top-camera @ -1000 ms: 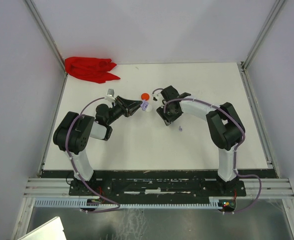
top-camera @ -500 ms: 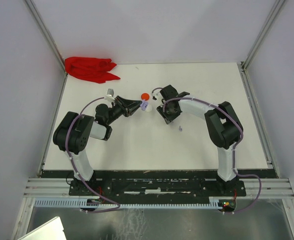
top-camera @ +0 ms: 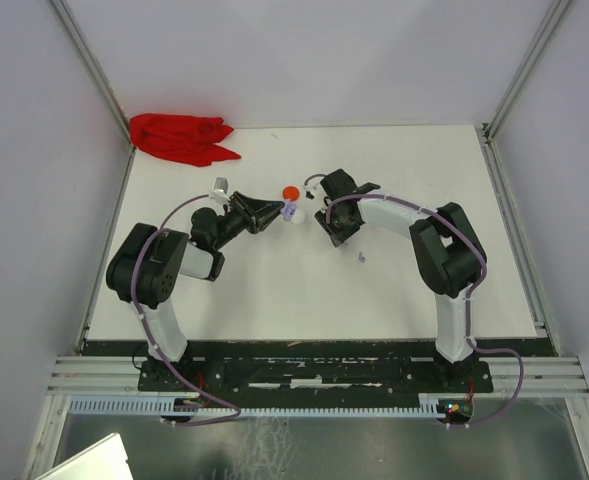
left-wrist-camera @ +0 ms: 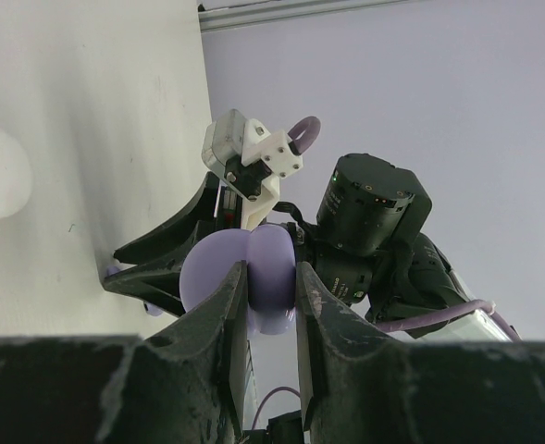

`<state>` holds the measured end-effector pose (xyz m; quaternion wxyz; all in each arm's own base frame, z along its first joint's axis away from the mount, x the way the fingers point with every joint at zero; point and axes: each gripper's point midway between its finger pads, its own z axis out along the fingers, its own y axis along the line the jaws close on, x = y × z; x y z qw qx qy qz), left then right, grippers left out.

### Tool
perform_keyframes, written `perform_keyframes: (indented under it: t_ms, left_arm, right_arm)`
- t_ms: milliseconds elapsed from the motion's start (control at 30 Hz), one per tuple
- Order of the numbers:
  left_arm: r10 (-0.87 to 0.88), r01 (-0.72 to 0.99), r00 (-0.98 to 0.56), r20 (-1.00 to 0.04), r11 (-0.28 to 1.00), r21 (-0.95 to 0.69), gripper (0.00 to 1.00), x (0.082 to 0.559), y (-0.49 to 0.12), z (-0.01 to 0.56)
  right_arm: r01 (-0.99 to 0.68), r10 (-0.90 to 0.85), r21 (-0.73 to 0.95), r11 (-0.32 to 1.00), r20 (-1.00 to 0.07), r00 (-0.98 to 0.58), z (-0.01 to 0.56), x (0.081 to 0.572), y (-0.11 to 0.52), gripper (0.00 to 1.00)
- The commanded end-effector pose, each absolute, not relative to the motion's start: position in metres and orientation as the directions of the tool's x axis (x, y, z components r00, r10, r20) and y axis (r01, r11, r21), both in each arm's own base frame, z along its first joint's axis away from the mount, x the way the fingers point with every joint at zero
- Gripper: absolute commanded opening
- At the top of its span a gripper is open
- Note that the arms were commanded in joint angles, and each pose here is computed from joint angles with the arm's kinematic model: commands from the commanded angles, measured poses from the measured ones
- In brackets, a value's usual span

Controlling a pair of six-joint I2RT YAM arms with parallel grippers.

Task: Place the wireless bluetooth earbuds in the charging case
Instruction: Pick up the earbud from the center of the board.

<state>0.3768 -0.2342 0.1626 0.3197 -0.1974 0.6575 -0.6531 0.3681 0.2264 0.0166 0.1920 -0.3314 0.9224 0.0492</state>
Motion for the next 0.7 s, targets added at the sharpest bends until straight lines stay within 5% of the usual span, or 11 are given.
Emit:
perform_keyframes:
  t_ms: [0, 667]
  left_arm:
    - [-0.677, 0.207, -0.716, -0.171, 0.028, -0.978, 0.03, 0.375, -0.233, 0.18]
    - [-0.68, 0.198, -0.714, -0.166, 0.031, -0.98, 0.03, 0.373, -0.231, 0.177]
  right_arm:
    - [-0.611, -0.574, -0.051, 0.79, -0.412, -0.708, 0.023, 0.381, 0.226, 0.39]
    - [-0.588, -0.535, -0.031, 0.808, -0.456, -0.711, 0.042, 0.384, 0.228, 0.11]
